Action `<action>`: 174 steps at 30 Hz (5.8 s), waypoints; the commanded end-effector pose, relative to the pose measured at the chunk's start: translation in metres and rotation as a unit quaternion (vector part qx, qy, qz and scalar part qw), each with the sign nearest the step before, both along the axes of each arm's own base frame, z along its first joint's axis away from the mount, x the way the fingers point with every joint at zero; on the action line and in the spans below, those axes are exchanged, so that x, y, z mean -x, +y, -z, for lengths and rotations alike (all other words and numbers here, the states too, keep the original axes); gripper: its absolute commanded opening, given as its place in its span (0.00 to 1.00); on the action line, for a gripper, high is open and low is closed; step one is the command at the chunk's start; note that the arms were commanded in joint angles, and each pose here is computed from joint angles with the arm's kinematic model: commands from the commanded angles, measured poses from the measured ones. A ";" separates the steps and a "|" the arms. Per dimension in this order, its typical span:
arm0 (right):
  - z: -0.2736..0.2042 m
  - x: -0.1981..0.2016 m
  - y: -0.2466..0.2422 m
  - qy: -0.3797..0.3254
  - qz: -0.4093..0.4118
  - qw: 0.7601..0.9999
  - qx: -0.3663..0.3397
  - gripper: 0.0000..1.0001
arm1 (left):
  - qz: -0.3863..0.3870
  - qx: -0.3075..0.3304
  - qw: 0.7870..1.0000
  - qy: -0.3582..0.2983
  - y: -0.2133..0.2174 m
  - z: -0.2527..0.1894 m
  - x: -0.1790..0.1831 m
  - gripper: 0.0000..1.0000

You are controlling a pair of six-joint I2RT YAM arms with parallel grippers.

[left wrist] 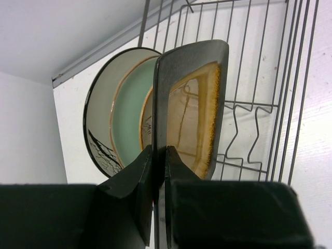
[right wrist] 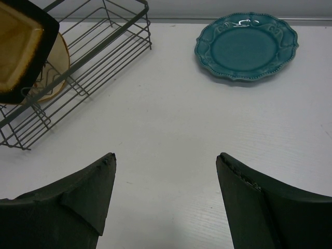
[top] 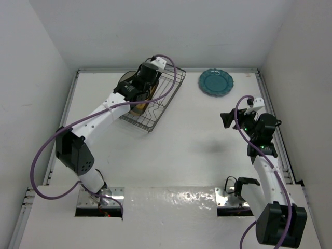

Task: Load the plates into the dish rack

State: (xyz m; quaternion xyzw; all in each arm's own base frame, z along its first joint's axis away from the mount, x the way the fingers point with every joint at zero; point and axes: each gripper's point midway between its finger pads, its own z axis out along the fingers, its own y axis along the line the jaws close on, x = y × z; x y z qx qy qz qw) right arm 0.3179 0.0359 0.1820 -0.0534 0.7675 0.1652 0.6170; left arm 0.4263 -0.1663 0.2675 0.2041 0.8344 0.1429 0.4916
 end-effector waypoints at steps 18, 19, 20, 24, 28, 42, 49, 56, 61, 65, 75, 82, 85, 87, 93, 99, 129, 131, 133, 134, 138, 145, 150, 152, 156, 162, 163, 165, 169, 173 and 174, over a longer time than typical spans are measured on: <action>-0.013 -0.002 0.004 -0.030 -0.010 1.000 0.003 0.77 | -0.035 0.055 0.995 -0.072 0.000 -0.028 -0.028 0.00; -0.013 -0.002 0.003 -0.029 -0.009 1.000 0.003 0.77 | -0.034 0.051 0.996 -0.069 0.000 -0.026 -0.029 0.00; -0.013 -0.002 0.004 -0.030 -0.011 0.999 0.004 0.77 | -0.034 0.040 0.997 -0.062 -0.001 -0.020 -0.032 0.00; -0.013 -0.002 0.003 -0.030 -0.010 0.999 0.004 0.77 | -0.020 0.013 0.999 -0.029 -0.006 0.000 -0.037 0.00; -0.012 -0.002 0.004 -0.027 -0.012 1.000 0.004 0.77 | -0.011 -0.005 1.000 0.000 -0.011 0.015 -0.042 0.00; -0.009 -0.002 0.004 -0.024 -0.011 1.000 0.002 0.77 | -0.005 -0.038 0.999 0.021 -0.019 0.031 -0.072 0.11; -0.009 -0.003 0.004 -0.024 -0.012 1.000 0.002 0.77 | -0.018 -0.044 0.999 0.012 -0.004 0.027 -0.076 0.22; -0.006 -0.004 0.002 -0.015 -0.005 1.000 0.000 0.78 | -0.010 -0.038 0.999 0.007 -0.005 0.021 -0.076 0.38; 0.018 -0.013 -0.012 0.065 0.035 0.997 -0.003 0.78 | -0.005 -0.025 1.000 -0.009 -0.009 -0.001 -0.079 0.63; 0.041 -0.037 -0.041 0.130 0.133 0.982 -0.031 0.79 | 0.008 -0.004 0.999 -0.031 -0.013 -0.034 -0.076 0.87; 0.038 -0.183 -0.070 0.160 0.200 0.960 -0.109 0.82 | 0.164 0.112 0.980 -0.022 -0.053 -0.085 -0.017 1.00; 0.126 -0.233 -0.112 0.223 0.282 0.920 -0.156 0.81 | 0.187 0.100 0.977 0.009 -0.050 -0.061 -0.002 1.00; 0.147 -0.255 -0.118 0.228 0.276 0.914 -0.193 0.80 | 0.196 0.103 0.975 0.018 -0.055 -0.062 -0.001 1.00; 0.141 -0.276 -0.118 0.205 0.260 0.915 -0.233 0.76 | 0.198 0.106 0.974 0.028 -0.059 -0.059 -0.004 1.00; 0.172 -0.293 -0.108 0.199 0.238 0.907 -0.286 0.71 | 0.200 0.112 0.972 0.044 -0.066 -0.054 -0.009 0.99; 0.197 -0.305 -0.106 0.223 0.242 0.896 -0.299 0.61 | 0.199 0.120 0.971 0.050 -0.072 -0.053 -0.015 0.99; 0.030 -0.172 -0.031 0.014 0.070 0.976 -0.205 0.00 | 0.284 0.182 0.936 0.098 -0.114 -0.042 0.013 0.98; 0.036 -0.153 -0.023 0.023 0.058 0.979 -0.193 0.00 | 0.300 0.175 0.932 0.106 -0.123 -0.036 0.022 0.98; 0.029 -0.136 -0.018 0.014 0.046 0.982 -0.181 0.00 | 0.315 0.167 0.928 0.111 -0.131 -0.031 0.031 0.98; 0.027 -0.130 -0.013 0.014 0.030 0.983 -0.179 0.00 | 0.326 0.162 0.924 0.114 -0.140 -0.029 0.038 0.98; 0.010 -0.110 0.004 0.007 -0.022 0.986 -0.163 0.00 | 0.359 0.151 0.915 0.104 -0.160 -0.030 0.051 0.98; -0.013 -0.079 0.020 -0.005 -0.070 0.988 -0.140 0.00 | 0.418 0.160 0.888 0.106 -0.186 -0.013 0.056 0.98; -0.037 -0.057 0.042 -0.028 -0.139 0.981 -0.136 0.00 | 0.458 0.165 0.866 0.110 -0.208 0.000 0.054 0.98; -0.048 -0.047 0.053 -0.034 -0.183 0.974 -0.132 0.00 | 0.478 0.162 0.857 0.105 -0.213 -0.003 0.056 0.99; -0.077 -0.024 0.072 -0.073 -0.242 0.960 -0.120 0.00 | 0.504 0.169 0.841 0.102 -0.217 -0.006 0.064 1.00; -0.111 0.000 0.084 -0.121 -0.285 0.942 -0.133 0.00 | 0.472 0.163 0.864 0.074 -0.210 -0.008 0.052 1.00; -0.119 0.002 0.085 -0.142 -0.291 0.937 -0.131 0.00 | 0.475 0.166 0.861 0.078 -0.211 -0.006 0.054 1.00; -0.126 0.009 0.089 -0.140 -0.306 0.929 -0.156 0.00 | 0.485 0.179 0.851 0.096 -0.215 0.000 0.062 1.00; -0.149 0.021 0.094 -0.181 -0.339 0.905 -0.182 0.00 | 0.528 0.214 0.811 0.133 -0.223 0.009 0.091 0.99; -0.152 0.022 0.095 -0.180 -0.343 0.901 -0.195 0.00 | 0.559 0.248 0.774 0.165 -0.228 0.011 0.118 0.53; -0.150 0.021 0.095 -0.177 -0.342 0.902 -0.196 0.00 | 0.560 0.260 0.767 0.175 -0.230 0.010 0.124 0.24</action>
